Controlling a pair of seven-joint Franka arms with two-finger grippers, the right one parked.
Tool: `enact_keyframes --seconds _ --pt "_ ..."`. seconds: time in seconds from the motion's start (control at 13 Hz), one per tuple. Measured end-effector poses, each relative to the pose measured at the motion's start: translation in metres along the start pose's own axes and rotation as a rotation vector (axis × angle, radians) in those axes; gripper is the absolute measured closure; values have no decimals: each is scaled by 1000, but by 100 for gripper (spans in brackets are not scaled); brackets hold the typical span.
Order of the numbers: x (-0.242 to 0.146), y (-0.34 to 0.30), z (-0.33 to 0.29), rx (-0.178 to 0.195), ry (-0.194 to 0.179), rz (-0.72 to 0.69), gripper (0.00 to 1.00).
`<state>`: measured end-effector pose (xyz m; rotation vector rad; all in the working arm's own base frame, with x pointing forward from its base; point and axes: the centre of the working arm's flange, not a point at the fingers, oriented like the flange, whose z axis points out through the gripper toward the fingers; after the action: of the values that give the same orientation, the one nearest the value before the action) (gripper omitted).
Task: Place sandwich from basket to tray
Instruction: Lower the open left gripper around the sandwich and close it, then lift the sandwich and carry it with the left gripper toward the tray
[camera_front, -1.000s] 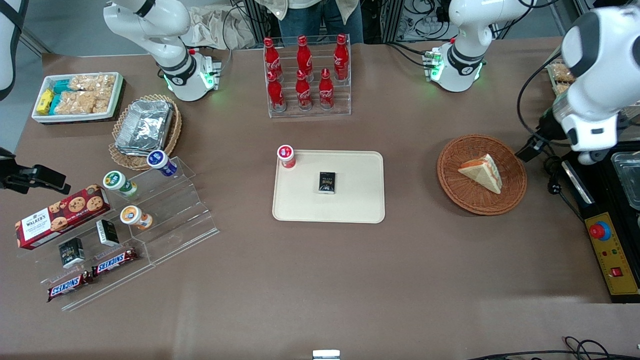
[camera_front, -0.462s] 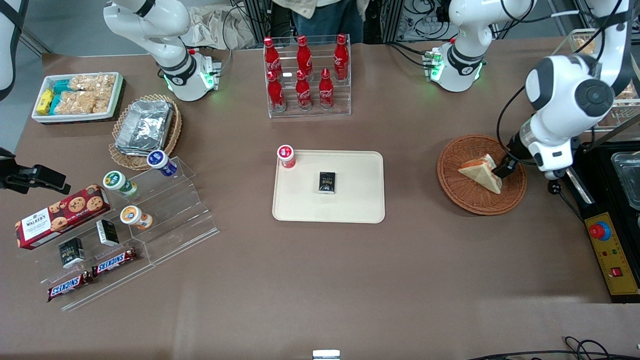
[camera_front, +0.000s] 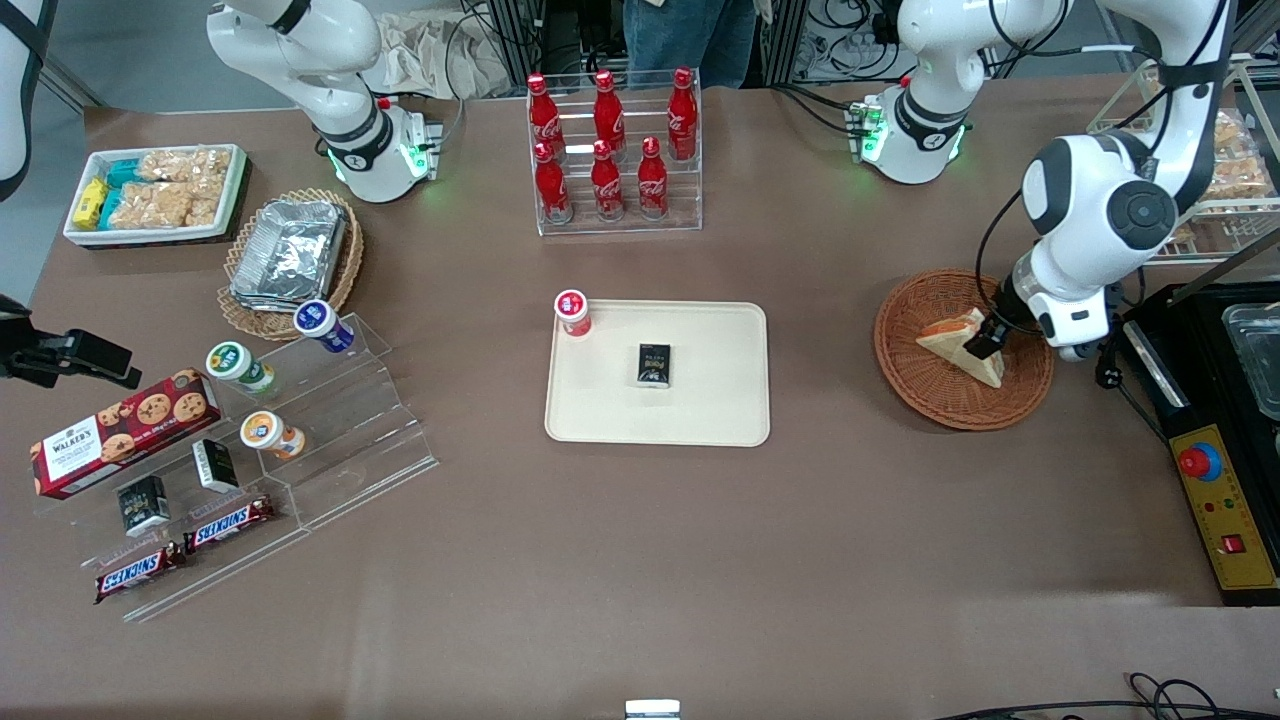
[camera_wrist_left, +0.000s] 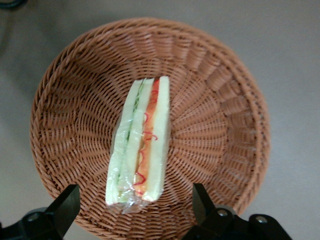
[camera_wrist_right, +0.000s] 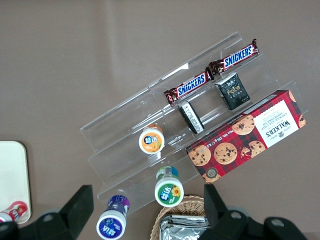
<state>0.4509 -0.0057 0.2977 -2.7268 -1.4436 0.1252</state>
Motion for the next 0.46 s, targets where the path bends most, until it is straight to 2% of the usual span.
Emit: enact_keyframes --seconds 0.15,0.46 --pt "-3 -5 14 15 -13 0 0" --pt "-4 0 30 8 -17 5 0"
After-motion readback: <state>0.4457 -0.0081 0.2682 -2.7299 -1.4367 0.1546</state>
